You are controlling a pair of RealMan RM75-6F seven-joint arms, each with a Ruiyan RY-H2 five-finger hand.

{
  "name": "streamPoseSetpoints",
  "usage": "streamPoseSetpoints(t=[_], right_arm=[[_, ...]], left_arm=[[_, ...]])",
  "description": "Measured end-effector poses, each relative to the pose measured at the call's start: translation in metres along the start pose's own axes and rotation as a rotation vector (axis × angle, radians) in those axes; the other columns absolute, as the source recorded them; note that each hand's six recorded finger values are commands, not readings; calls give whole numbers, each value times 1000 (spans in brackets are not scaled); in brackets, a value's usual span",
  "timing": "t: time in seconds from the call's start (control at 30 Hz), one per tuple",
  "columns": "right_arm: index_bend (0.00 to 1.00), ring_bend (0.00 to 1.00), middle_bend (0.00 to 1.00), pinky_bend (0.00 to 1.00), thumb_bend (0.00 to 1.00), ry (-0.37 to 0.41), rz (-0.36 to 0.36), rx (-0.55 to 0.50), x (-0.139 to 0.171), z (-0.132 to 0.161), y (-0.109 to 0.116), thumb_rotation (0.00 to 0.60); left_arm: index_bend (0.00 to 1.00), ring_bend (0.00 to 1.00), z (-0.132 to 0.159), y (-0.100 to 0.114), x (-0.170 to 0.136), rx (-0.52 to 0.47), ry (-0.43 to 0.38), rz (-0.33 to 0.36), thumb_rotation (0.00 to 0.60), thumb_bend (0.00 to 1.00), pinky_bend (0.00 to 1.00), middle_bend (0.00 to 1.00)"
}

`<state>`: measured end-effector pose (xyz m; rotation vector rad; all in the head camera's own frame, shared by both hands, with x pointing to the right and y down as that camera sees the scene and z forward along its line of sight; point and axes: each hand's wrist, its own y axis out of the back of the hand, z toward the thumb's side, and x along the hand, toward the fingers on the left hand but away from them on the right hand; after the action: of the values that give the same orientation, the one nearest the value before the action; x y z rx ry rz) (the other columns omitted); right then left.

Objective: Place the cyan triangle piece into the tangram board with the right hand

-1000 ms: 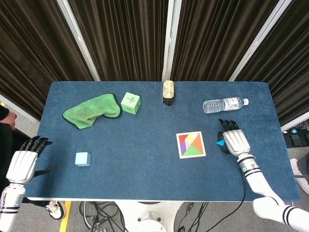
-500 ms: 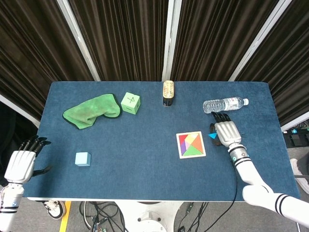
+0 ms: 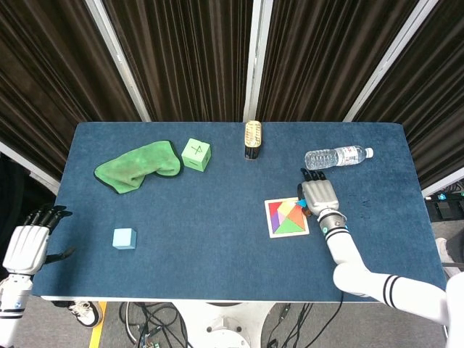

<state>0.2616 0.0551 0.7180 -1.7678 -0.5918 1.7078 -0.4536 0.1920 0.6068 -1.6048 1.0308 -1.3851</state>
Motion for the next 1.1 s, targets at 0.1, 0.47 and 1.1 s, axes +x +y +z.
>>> streamPoseSetpoints(t=[0.1, 0.47, 1.1], right_arm=[[539, 0, 5, 0, 221, -8, 0, 2, -2, 7, 1, 600], [540, 0, 7, 0, 220, -42, 10, 0, -5, 27, -2, 600], [576, 0, 15, 0, 221, -160, 38, -148, -5, 27, -4, 600]], left_arm=[[277, 116, -2, 0, 0, -4, 3, 2, 600, 74, 210, 196], [277, 116, -10, 0, -1, -16, 15, 5, 600, 74, 210, 195], [277, 116, -14, -2, -1, -32, 14, 3, 600, 74, 210, 196]])
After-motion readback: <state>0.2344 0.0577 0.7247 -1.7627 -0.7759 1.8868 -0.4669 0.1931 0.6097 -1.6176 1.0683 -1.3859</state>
